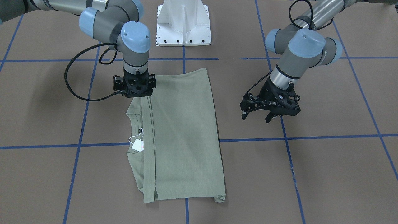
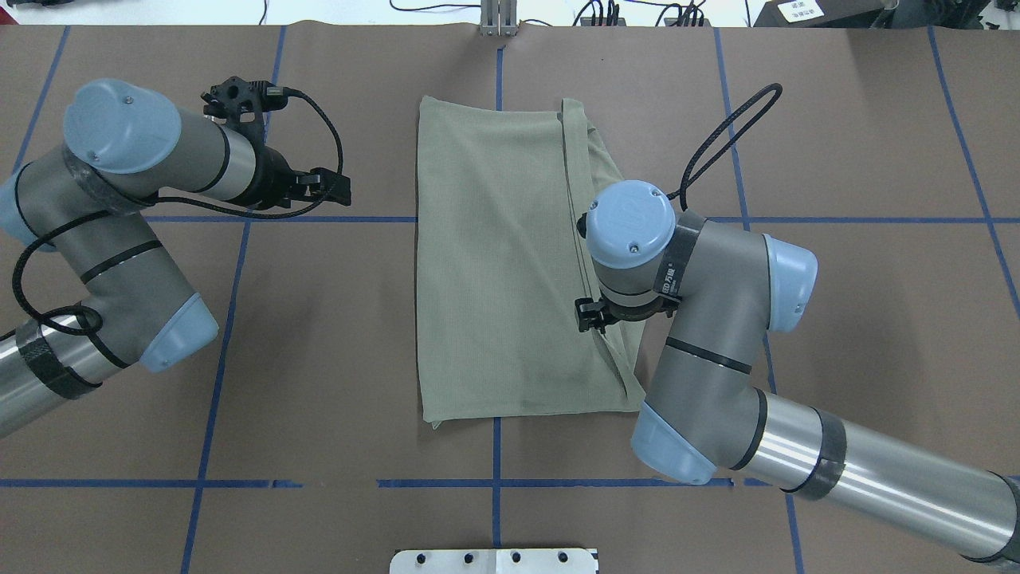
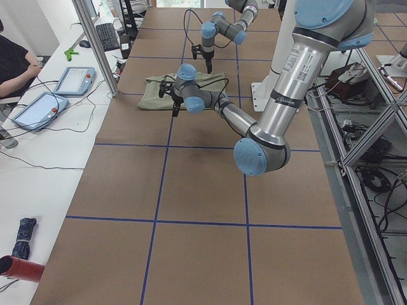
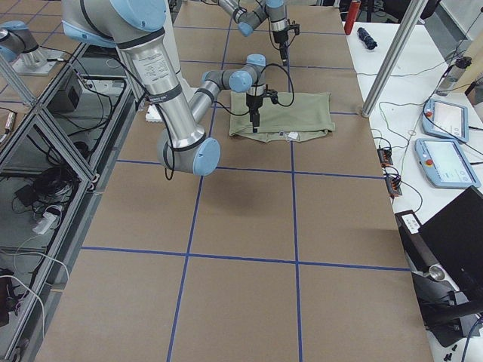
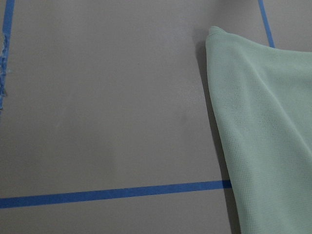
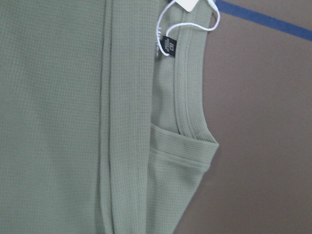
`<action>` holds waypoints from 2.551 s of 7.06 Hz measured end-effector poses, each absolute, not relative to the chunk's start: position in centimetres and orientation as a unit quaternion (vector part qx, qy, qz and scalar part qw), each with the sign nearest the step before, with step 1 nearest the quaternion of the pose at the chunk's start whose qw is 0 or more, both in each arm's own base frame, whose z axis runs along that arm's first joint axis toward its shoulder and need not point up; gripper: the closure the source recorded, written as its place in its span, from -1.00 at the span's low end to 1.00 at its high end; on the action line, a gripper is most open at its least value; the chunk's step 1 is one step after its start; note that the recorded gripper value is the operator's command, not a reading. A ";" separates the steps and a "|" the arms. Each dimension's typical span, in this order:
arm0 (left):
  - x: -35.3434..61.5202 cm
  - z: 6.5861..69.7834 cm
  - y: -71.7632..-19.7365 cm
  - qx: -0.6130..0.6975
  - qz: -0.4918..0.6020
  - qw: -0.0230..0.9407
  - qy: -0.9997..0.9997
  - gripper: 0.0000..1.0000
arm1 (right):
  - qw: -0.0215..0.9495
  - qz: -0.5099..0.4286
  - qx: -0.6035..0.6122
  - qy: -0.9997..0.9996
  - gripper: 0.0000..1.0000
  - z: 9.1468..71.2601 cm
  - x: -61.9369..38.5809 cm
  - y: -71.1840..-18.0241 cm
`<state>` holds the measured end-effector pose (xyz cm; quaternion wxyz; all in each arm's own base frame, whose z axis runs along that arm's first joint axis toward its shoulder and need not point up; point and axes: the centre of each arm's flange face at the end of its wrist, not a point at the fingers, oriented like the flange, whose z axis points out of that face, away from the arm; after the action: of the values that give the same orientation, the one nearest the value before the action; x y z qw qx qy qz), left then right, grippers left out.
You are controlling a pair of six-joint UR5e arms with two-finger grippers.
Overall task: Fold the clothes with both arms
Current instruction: 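Grasp the side edge with the right gripper and fold it across the shirt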
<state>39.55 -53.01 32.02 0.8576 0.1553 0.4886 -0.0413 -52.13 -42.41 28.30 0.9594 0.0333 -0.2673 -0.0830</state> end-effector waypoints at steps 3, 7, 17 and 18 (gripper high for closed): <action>39.9 32.3 -53.1 0.153 -0.041 0.859 0.487 -1.00 | 0.961 -0.086 0.022 -0.264 -1.00 30.1 -53.8 -43.0; 40.1 32.1 -53.1 0.153 -0.041 0.859 0.487 -1.00 | 0.958 -0.095 0.000 -0.269 -1.00 30.6 -54.3 -42.1; 40.4 30.8 -52.7 0.155 -0.040 0.854 0.496 -1.00 | 0.963 -0.069 0.014 -0.261 -1.00 34.5 -46.1 -44.8; 40.2 30.5 -52.5 0.158 -0.039 0.853 0.497 -1.00 | 0.958 -0.065 0.031 -0.276 -1.00 32.1 -46.1 -46.3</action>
<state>40.21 -52.53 30.54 0.8525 0.1576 0.4969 -0.0387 -46.07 -46.33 32.11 0.9584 0.0310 -0.2761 -0.0650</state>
